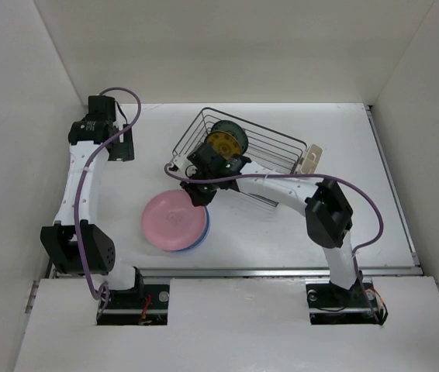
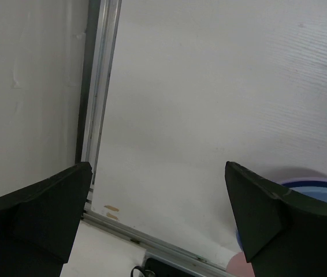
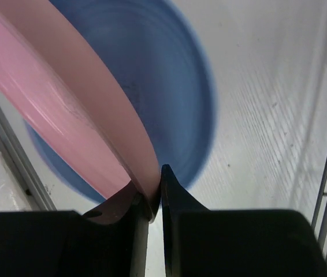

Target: Unload the plates from the dish rack

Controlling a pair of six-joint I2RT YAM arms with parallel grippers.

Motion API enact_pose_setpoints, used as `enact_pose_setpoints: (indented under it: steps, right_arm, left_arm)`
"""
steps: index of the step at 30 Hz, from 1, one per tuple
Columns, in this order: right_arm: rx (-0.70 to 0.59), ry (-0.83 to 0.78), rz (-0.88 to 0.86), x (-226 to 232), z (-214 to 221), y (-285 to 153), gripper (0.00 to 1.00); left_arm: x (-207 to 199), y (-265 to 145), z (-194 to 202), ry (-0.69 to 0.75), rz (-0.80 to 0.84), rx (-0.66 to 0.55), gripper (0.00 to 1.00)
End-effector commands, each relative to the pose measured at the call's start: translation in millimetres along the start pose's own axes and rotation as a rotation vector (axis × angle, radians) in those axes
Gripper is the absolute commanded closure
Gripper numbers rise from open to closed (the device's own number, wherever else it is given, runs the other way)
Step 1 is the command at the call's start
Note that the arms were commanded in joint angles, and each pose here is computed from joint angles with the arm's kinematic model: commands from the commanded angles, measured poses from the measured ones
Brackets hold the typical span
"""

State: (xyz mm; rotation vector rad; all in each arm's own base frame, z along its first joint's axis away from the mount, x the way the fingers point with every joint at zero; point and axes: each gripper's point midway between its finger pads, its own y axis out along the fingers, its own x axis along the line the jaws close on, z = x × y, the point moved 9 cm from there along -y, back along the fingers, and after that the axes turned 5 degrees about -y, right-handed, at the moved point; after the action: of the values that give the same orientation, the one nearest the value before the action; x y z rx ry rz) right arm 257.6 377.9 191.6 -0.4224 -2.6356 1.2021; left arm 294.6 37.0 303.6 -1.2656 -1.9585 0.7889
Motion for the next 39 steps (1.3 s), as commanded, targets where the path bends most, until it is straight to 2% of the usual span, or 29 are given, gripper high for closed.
enact_pose_setpoints:
  steps: [1, 3, 4, 5, 7, 10, 15, 18, 20, 21, 25, 34, 38, 39]
  right_arm:
    - [-0.023, 0.039, -0.004, -2.5, -3.4, -8.4, 0.85]
    - [0.01, 0.038, 0.037, -3.2, 1.5, -2.7, 0.64]
    - [0.015, 0.039, 0.058, -5.8, 1.3, -0.2, 0.43]
    - [0.029, 0.033, 0.073, -2.6, 2.5, 0.3, 0.37]
    - [0.02, 0.029, 0.131, -6.3, -0.7, -7.3, 0.28]
    - [-0.047, 0.027, 0.18, -6.7, -16.1, -29.4, 0.26]
    - [-0.268, 0.077, 0.319, -12.4, -53.4, -86.7, 0.19]
    - [-0.383, 0.189, 0.412, -38.8, -64.9, -113.4, 0.19]
    - [-0.417, 0.292, 0.484, -60.1, -68.1, -122.3, 0.25]
    - [-0.43, 0.349, 0.579, -83.2, -67.8, -134.1, 0.3]
    - [-0.334, 0.435, 0.688, -134.5, -55.3, -116.8, 0.35]
    - [-0.233, 0.506, 0.699, -195.0, -21.9, -69.5, 0.37]
    - [-0.241, 0.499, 0.636, -196.2, -22.5, -55.1, 0.45]
    - [-0.217, 0.503, 0.62, -194.6, -15.5, -49.0, 0.5]
  left_arm:
    - [6.4, -11.5, 5.3, -0.027, -0.016, -0.031, 0.0]
    - [5.4, -6.9, 11.0, -0.019, -0.019, -0.008, 0.0]
    - [6.5, -10.1, 11.0, -0.022, -0.017, -0.018, 0.0]
    - [7.5, -12.9, 11.0, -0.025, -0.016, -0.027, 0.0]
    - [8.1, -11.2, 14.4, -0.024, -0.026, -0.025, 0.0]
    - [8.8, -13.7, 13.0, -0.031, -0.024, -0.042, 0.0]
    - [11.1, -19.3, 13.1, -0.028, -0.022, -0.059, 0.0]
    - [10.3, -17.5, 15.3, -0.015, -0.014, -0.05, 0.0]
    - [11.3, -20.2, 15.4, -0.018, -0.013, -0.058, 0.0]
    - [11.3, -20.2, 15.4, -0.018, -0.013, -0.058, 0.0]
    - [10.9, -18.4, 17.4, -0.015, -0.014, -0.05, 0.0]
    - [8.1, -14.2, 21.1, -0.006, 0.003, -0.022, 0.0]
    - [7.3, -14.2, 21.2, -0.006, 0.012, -0.021, 0.0]
    - [6.4, -11.5, 21.1, -0.003, 0.011, -0.012, 0.0]
